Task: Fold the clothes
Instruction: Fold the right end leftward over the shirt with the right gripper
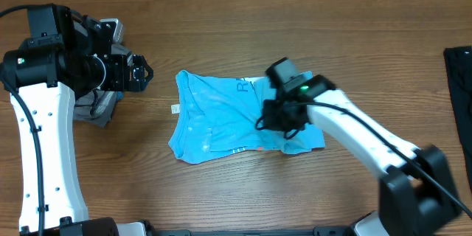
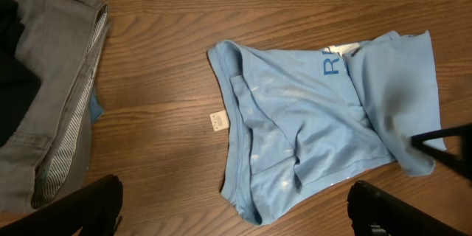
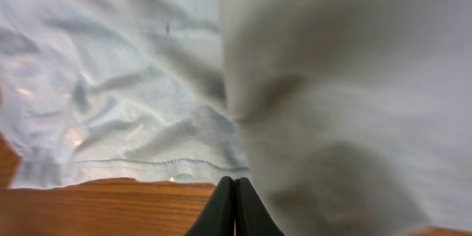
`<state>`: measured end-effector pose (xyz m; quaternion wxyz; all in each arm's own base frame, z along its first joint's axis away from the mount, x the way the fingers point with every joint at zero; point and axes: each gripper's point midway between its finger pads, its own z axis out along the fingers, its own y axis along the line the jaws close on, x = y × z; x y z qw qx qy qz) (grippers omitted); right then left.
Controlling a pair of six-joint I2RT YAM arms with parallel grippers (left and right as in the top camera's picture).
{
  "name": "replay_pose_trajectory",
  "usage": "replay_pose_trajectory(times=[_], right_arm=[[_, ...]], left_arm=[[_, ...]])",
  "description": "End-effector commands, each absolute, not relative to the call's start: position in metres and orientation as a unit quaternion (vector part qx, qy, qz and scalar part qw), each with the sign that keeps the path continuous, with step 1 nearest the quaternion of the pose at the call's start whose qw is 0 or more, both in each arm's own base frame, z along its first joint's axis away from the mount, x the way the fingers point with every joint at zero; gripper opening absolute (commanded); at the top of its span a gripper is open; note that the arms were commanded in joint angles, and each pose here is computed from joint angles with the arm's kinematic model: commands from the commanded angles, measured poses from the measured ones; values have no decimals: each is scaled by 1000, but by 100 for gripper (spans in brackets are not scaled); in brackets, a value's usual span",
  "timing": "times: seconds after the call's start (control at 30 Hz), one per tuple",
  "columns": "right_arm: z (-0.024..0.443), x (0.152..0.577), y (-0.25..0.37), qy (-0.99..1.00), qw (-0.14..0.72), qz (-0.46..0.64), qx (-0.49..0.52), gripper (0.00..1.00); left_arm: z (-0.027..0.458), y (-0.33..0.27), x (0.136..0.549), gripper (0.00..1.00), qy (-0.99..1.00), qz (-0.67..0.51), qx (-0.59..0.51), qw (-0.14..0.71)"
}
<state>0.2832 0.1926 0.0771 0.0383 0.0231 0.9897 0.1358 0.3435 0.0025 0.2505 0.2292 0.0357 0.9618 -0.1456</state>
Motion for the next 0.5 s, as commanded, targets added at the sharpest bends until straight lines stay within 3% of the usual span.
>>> replay_pose_trajectory(times=[0.0,0.2,0.47], right_arm=[[115,300,173,985,88,146,40,4],[84,274,152,980,0,145,133,4],[41,242,208,944,-92,263,175,4]], left_arm=[[253,1,346,100,961,-144,42,233],[253,1,346,100,961,-144,42,233],[253,1,346,100,961,-144,42,233]])
